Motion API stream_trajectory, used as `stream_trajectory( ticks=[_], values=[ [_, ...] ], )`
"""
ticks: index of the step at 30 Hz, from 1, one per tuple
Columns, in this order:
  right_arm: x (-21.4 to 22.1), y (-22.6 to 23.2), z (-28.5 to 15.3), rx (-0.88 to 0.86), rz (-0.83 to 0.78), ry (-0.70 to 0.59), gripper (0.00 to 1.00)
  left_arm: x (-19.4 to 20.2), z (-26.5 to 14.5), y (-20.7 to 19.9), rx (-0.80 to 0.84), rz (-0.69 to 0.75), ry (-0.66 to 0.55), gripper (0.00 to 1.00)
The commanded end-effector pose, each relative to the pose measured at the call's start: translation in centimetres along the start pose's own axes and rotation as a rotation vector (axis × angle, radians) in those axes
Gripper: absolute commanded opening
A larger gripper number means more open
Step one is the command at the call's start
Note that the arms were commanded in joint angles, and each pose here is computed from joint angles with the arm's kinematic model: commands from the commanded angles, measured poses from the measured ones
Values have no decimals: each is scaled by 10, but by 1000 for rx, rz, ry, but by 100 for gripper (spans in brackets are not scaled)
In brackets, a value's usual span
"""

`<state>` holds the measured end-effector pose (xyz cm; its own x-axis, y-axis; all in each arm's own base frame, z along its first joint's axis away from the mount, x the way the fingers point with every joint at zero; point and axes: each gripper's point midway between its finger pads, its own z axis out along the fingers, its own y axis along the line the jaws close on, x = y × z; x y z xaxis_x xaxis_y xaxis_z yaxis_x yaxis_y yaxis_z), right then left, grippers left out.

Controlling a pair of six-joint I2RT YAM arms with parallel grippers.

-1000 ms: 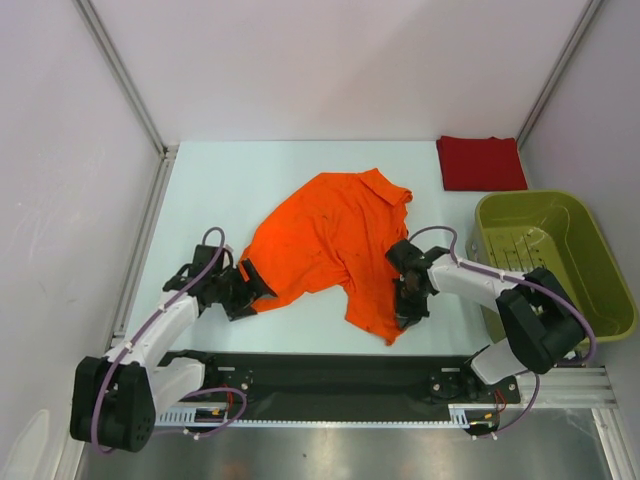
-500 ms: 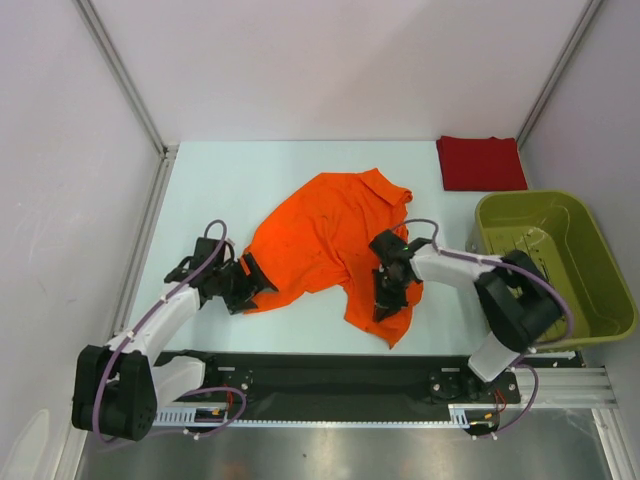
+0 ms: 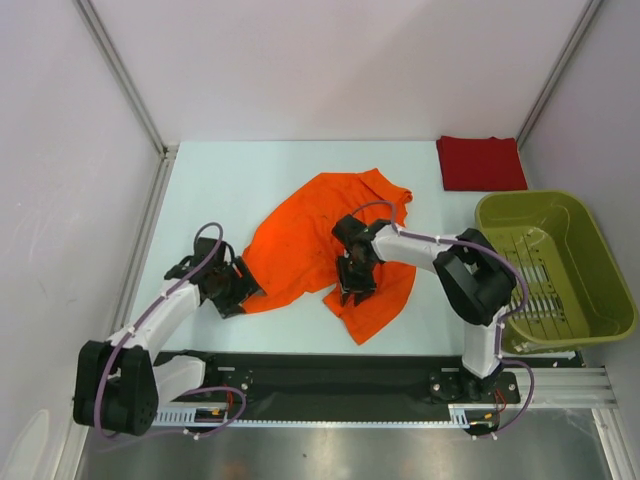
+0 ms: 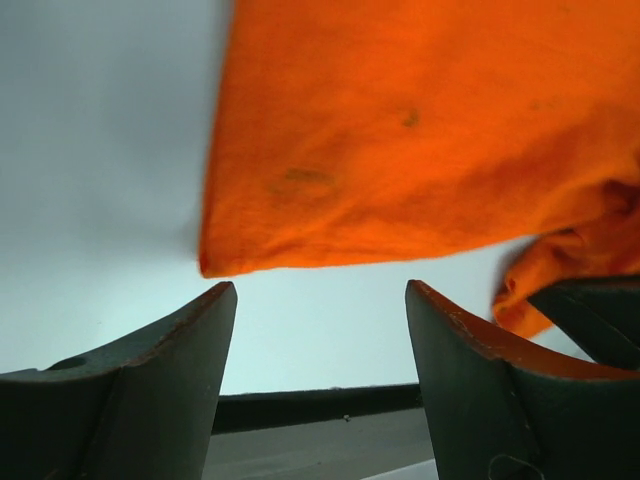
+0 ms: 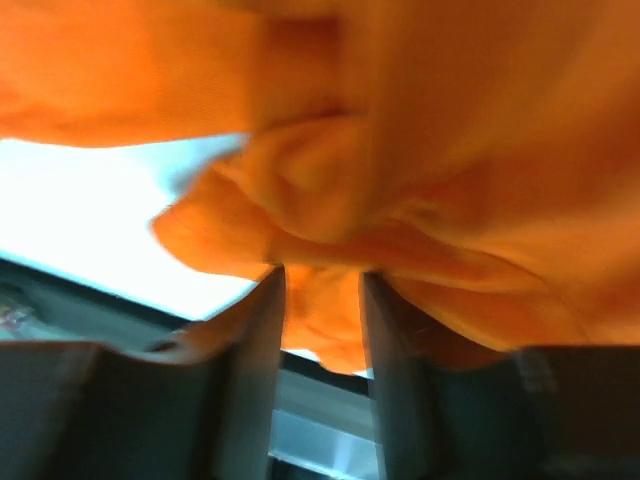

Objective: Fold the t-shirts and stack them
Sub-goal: Flatten the tshirt out

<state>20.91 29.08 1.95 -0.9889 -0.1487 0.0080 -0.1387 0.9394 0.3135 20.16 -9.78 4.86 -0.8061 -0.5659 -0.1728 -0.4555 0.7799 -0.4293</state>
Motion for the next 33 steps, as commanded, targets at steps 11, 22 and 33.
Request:
stream_trajectory(
  ticks=[11, 22, 33],
  values=[
    [34, -3, -96, -210, 332, -311, 68, -10, 2, 29, -158, -284, -108, 62],
    [37, -9, -91, -158, 737, -485, 65, 8, 17, 54, -243, -442, -91, 56],
    [77, -27, -51, -49, 930, -412, 57, 0, 27, 68, -291, -464, -154, 39]
  ],
)
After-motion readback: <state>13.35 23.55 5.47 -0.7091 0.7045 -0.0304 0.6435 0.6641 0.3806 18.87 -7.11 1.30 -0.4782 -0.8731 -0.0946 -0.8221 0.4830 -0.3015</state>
